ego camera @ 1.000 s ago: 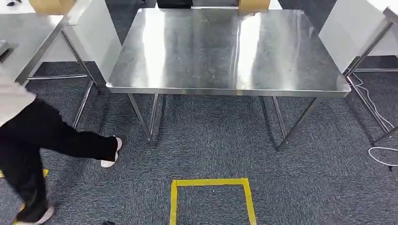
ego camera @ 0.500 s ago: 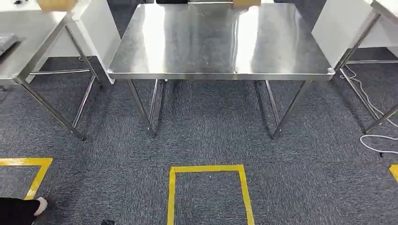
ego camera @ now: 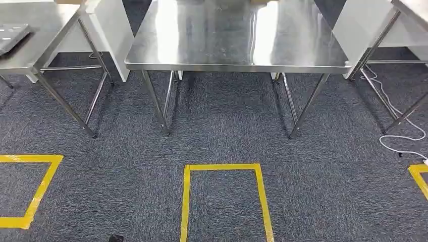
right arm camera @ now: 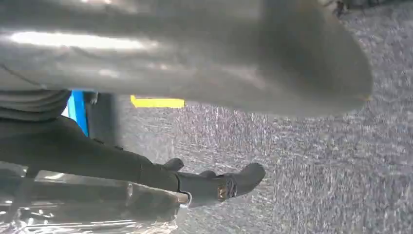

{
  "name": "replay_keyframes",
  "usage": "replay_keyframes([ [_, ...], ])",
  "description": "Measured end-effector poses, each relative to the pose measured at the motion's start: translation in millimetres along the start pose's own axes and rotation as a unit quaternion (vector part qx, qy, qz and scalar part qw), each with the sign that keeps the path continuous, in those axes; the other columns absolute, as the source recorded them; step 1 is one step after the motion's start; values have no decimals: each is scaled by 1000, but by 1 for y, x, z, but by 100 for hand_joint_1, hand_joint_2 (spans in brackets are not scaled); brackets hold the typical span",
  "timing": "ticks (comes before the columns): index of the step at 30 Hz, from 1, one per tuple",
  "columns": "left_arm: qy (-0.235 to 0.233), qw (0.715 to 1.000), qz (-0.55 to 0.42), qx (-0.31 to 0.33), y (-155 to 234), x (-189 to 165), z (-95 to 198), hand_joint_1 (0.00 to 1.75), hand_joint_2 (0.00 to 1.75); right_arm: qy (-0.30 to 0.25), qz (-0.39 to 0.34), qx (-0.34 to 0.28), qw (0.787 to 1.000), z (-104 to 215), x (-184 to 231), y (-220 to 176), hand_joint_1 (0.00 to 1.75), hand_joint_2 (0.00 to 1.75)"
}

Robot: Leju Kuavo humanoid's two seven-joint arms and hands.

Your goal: Take the parts from the cabinet and place them on the table.

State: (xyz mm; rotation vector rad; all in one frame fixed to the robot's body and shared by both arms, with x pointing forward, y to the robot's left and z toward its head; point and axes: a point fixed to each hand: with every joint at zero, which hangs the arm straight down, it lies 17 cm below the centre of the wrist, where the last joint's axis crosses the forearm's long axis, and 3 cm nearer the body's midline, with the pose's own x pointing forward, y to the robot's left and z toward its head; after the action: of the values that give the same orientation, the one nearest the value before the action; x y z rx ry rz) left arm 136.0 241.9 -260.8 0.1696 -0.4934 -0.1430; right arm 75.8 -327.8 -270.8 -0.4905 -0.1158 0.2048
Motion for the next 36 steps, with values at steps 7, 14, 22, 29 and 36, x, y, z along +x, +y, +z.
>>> replay_keyframes([
  [7, 0, 1000, 0, -1, -1, 1, 0, 0, 0, 2, 1, -1, 1000, -1, -2, -1, 0, 0],
  [14, -1, 1000, 1, -1, -2, 1, 0, 0, 0, -1, -1, -1, 1000, -1, 2, -2, 0, 0],
  [22, -7, 1000, 2, 2, 1, 0, 1, 0, 0, -9, -8, 2, 1000, 1, 2, 2, 0, 0],
  [29, -16, 1000, 5, 4, 5, 9, -2, 0, 0, -18, -6, 6, 1000, 4, 9, 7, 0, 0],
  [36, -25, 1000, 4, -7, 6, 8, -2, 0, 0, -9, -9, 8, 1000, 4, 3, 10, 0, 0],
])
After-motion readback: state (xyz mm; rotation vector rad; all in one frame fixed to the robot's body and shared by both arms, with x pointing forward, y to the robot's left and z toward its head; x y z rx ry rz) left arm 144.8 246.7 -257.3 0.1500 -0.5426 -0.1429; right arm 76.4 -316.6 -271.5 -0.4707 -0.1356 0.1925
